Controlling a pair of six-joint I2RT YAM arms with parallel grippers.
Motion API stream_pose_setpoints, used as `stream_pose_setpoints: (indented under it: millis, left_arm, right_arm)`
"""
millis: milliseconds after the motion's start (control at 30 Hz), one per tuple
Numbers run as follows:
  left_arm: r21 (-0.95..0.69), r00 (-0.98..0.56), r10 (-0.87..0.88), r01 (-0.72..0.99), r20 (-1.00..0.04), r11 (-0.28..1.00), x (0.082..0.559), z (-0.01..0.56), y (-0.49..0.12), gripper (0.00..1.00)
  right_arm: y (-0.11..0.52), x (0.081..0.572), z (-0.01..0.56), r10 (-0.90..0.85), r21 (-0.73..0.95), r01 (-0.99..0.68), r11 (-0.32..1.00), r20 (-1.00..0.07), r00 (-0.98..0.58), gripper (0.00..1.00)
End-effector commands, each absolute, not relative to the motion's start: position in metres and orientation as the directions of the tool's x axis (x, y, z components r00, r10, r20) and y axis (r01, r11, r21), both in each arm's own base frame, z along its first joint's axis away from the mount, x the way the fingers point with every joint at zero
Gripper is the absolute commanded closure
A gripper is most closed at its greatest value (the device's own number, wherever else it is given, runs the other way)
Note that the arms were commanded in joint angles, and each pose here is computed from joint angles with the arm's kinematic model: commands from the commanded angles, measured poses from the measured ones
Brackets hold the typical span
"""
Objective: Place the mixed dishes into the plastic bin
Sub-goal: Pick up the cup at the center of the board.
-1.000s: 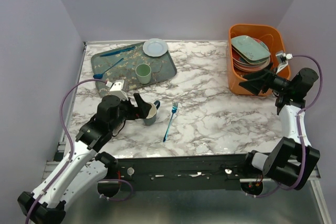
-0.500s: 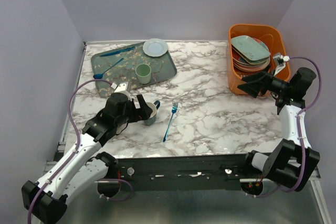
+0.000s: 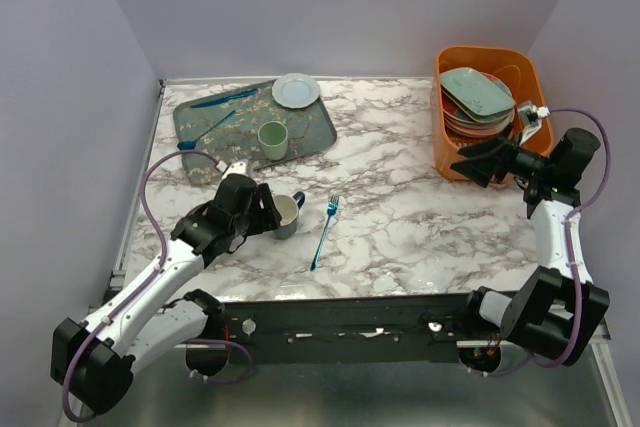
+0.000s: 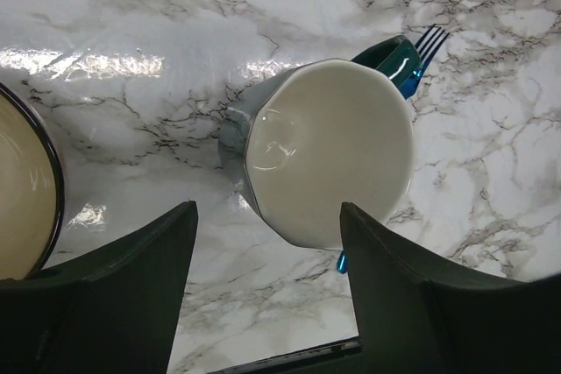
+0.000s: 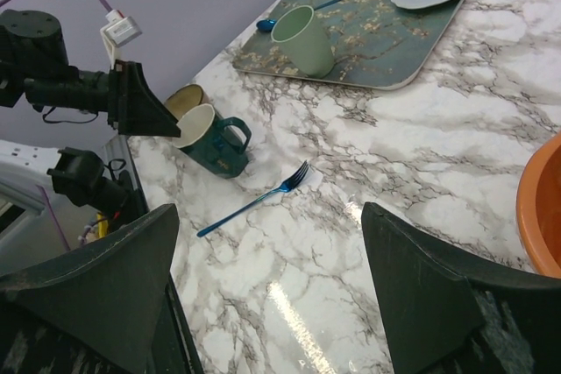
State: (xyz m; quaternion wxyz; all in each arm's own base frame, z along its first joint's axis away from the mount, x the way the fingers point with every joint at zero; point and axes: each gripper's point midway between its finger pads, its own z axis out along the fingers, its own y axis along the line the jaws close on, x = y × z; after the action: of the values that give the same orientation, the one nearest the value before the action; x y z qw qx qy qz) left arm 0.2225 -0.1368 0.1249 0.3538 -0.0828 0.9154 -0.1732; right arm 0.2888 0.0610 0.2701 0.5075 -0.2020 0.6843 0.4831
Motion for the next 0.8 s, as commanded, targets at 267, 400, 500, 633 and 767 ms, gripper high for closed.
stream_pose_setpoints:
  millis: [267, 400, 500, 633, 767]
  left_arm:
    - [-0.304, -0.739, -0.255, -0.072, -0.624, 0.95, 0.239, 0.113, -0.14, 0.5]
    - [-0.293, -0.734, -0.253, -0.078, -0.63, 0.953, 0.239, 0.113, -0.138, 0.55]
    - [-0.284, -0.735, -0.246, -0.076, -0.632, 0.956, 0.239, 0.111, -0.137, 0.6]
    - [-0.274, -0.745, -0.233, -0.07, -0.625, 0.959, 0.24, 0.108, -0.138, 0.74]
    - [-0.31, -0.726, -0.231, -0.027, -0.648, 0.951, 0.241, 0.12, -0.144, 0.96]
  right_arm:
    - [0.072, 0.277, 0.285, 0.159, 0.384, -0.833, 0.398, -0.923, -0.35, 0.07]
    - [0.074, 0.276, 0.284, 0.157, 0.384, -0.835, 0.394, -0.923, -0.35, 0.07]
    - [0.075, 0.276, 0.285, 0.154, 0.381, -0.838, 0.391, -0.924, -0.349, 0.07]
    - [0.078, 0.274, 0.286, 0.146, 0.371, -0.846, 0.383, -0.929, -0.341, 0.07]
    - [0.084, 0.269, 0.288, 0.116, 0.315, -0.874, 0.37, -0.949, -0.293, 0.06]
